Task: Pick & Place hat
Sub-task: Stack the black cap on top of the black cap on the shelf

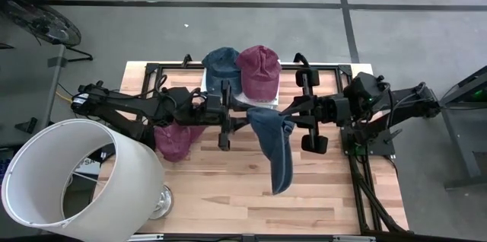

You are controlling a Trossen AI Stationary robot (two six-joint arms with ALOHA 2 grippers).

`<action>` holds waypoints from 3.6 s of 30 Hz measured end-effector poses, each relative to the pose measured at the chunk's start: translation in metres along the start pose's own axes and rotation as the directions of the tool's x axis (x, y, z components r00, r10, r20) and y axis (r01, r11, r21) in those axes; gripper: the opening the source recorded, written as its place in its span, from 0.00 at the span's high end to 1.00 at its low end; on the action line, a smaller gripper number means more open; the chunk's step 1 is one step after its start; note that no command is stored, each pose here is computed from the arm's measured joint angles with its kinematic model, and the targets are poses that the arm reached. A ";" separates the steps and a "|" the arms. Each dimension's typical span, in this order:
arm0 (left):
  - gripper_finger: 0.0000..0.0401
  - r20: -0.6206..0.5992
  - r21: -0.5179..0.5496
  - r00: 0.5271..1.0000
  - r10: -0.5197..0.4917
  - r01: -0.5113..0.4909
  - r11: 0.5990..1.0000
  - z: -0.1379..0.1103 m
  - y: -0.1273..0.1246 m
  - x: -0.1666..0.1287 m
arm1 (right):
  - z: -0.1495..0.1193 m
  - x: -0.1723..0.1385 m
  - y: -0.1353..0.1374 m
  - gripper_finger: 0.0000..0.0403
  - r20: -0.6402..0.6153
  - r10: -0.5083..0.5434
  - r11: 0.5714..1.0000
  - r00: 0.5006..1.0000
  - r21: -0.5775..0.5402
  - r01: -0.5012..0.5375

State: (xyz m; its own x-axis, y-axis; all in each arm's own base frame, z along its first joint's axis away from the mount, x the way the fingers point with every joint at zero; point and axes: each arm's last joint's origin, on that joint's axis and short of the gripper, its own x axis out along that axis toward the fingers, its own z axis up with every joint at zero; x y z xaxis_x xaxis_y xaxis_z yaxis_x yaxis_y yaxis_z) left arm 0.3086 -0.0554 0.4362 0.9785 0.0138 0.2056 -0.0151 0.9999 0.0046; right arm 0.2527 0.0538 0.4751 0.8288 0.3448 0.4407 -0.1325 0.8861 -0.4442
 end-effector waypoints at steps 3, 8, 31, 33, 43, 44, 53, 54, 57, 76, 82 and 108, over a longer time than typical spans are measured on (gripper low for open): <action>0.89 -0.002 0.001 1.000 0.006 -0.006 1.000 0.000 0.000 0.000 | 0.000 0.000 0.000 0.99 -0.001 0.000 1.000 1.000 0.000 0.000; 0.95 -0.005 0.009 1.000 -0.006 0.006 1.000 0.000 0.000 0.000 | 0.000 0.000 0.000 0.99 -0.005 -0.005 1.000 1.000 0.011 0.005; 0.96 -0.050 0.032 0.992 0.114 -0.113 0.993 0.005 0.006 -0.010 | 0.021 -0.025 -0.017 0.53 -0.157 -0.339 0.899 0.928 0.237 0.369; 0.96 -0.058 0.037 0.990 0.128 -0.126 0.991 0.005 0.007 -0.012 | 0.024 -0.029 -0.018 0.50 -0.176 -0.350 0.894 0.920 0.232 0.384; 0.96 -0.249 0.136 0.926 0.285 -0.258 0.957 0.021 0.014 -0.020 | 0.025 -0.041 -0.016 0.49 -0.282 -0.318 0.885 0.905 0.254 0.390; 0.96 -0.264 0.149 0.915 0.304 -0.273 0.950 0.027 0.017 -0.020 | 0.024 -0.042 -0.016 0.49 -0.290 -0.314 0.884 0.904 0.257 0.390; 0.96 -0.426 0.243 0.814 0.395 -0.318 0.916 0.048 0.038 -0.024 | 0.014 -0.045 -0.012 0.49 -0.409 -0.306 0.877 0.860 0.229 0.422; 0.96 -0.442 0.251 0.802 0.402 -0.320 0.914 0.049 0.042 -0.025 | 0.014 -0.046 -0.012 0.49 -0.413 -0.305 0.878 0.858 0.228 0.422; 0.96 -0.470 0.244 0.787 0.400 -0.320 0.915 0.047 0.053 -0.024 | 0.013 -0.046 -0.012 0.49 -0.420 -0.302 0.878 0.856 0.227 0.421; 0.96 -0.543 0.188 0.668 0.510 -0.495 0.848 0.041 0.111 -0.034 | 0.003 -0.050 -0.006 0.49 -0.529 -0.240 0.874 0.814 0.248 0.419; 0.96 -0.552 0.177 0.661 0.509 -0.504 0.846 0.041 0.126 -0.037 | -0.002 -0.053 -0.004 0.49 -0.586 -0.254 0.869 0.769 0.211 0.448; 0.96 -0.705 0.197 0.558 0.438 -0.439 0.877 0.060 0.167 -0.076 | -0.013 -0.063 -0.003 0.49 -0.711 -0.349 0.779 0.610 0.142 0.611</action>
State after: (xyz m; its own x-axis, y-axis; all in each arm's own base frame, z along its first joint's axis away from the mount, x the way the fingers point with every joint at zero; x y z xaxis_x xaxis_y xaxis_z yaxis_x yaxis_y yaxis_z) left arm 0.2196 0.1104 0.4803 0.6843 0.4506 -0.5734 -0.4833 0.8690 0.1061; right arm 0.2082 0.0257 0.4382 0.9386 -0.3193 -0.1309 0.3261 0.9447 0.0337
